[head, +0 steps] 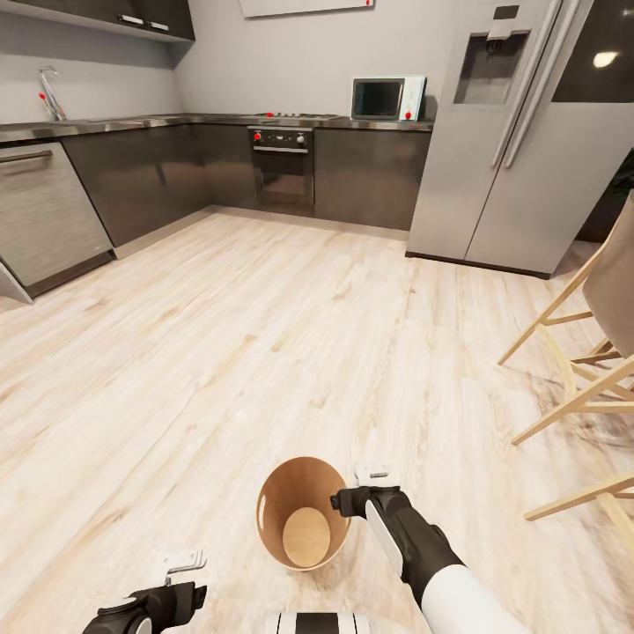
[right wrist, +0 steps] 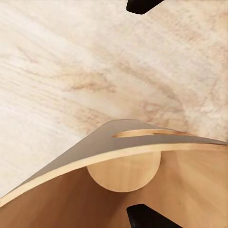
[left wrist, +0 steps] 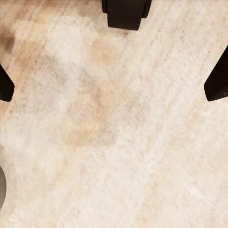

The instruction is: Put the three can of soda from the living room inside the tash can in the kitchen.

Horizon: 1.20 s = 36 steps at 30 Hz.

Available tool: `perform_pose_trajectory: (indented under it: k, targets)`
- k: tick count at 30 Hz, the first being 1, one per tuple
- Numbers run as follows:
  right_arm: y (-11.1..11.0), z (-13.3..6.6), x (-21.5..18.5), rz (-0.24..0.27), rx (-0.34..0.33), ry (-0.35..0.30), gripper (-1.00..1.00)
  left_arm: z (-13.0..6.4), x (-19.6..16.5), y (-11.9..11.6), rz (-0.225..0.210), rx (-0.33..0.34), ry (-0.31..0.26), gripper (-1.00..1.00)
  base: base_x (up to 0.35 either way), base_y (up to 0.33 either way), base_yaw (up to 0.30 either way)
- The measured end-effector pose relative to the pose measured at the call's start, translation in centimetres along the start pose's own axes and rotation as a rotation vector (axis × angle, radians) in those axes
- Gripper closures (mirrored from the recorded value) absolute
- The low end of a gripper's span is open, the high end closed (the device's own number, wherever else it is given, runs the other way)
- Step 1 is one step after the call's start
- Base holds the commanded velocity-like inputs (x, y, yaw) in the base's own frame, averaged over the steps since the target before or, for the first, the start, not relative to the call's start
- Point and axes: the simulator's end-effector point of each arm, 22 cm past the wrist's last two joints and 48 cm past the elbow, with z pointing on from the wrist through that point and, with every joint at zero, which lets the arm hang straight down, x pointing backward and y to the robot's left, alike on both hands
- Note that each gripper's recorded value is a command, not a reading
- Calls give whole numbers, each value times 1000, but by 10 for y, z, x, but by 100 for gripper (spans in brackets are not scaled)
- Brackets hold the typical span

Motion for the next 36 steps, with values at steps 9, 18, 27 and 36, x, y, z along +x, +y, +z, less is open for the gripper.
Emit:
perform_pose_trajectory:
  k: [9, 18, 27, 36]
  targets:
    - [-4, 10, 16, 2, 9, 5, -100, 0, 0, 0, 0, 0, 0, -100, 0, 0, 0]
    - [-2, 12, 17, 2, -4, 1, -100, 0, 0, 0, 0, 0, -1, -100, 0, 0, 0]
    - [7, 11, 16, 2, -44, -2, -100, 1, 1, 1, 2, -2, 2, -100, 0, 0, 0]
    - [8, 11, 16, 2, -50, -2, 100, 1, 1, 1, 2, -2, 2, -100, 0, 0, 0]
